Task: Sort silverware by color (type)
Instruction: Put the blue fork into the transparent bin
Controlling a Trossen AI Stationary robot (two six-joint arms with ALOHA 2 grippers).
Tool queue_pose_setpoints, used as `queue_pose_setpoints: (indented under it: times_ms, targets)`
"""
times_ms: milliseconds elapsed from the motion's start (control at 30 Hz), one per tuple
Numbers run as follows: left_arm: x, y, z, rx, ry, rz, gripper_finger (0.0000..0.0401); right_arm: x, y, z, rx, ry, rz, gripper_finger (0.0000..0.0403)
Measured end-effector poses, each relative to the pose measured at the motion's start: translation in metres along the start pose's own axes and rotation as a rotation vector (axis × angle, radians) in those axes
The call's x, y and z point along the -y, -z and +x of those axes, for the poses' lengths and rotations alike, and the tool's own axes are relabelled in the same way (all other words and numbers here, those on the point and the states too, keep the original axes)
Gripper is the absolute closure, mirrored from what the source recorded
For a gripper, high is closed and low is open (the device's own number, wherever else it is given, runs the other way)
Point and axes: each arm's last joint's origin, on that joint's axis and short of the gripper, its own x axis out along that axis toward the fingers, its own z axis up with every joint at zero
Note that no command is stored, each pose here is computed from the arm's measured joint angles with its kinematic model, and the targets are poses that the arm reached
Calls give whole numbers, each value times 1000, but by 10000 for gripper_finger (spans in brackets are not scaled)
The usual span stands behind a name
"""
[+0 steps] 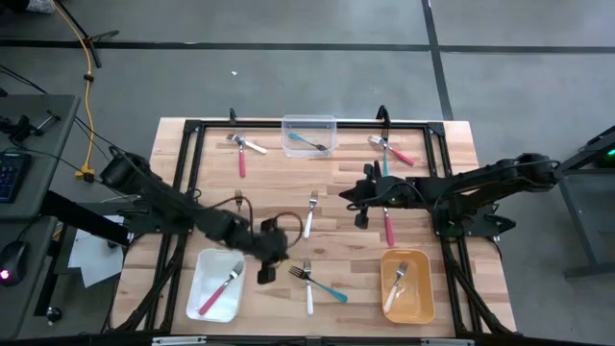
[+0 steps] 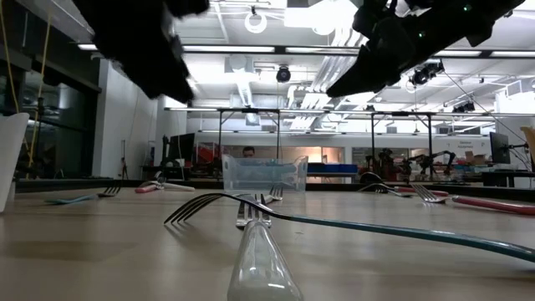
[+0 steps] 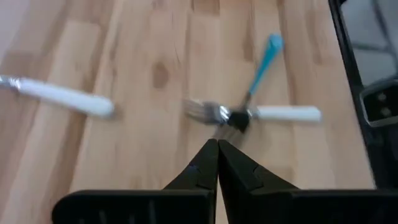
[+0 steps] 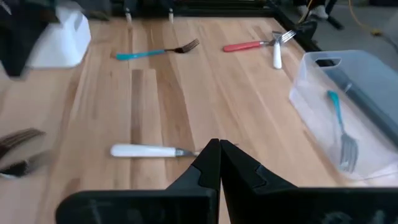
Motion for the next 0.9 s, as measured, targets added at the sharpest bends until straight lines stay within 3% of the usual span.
queue_pose_setpoints:
  times_ms: [167, 333, 567, 900]
  targets:
    - [-28, 2, 11, 157, 57, 37, 401, -3, 7, 1, -58, -12, 48, 401]
    - [-44, 10, 15, 197, 119, 69, 401, -6, 11, 1, -102, -16, 75, 401]
    - [-32, 9, 16, 171, 216, 141, 388, -6, 10, 1, -93, 0, 73, 401]
    - [-4, -11, 14, 202, 241, 256, 308, -5, 11, 1, -95, 31, 68, 401]
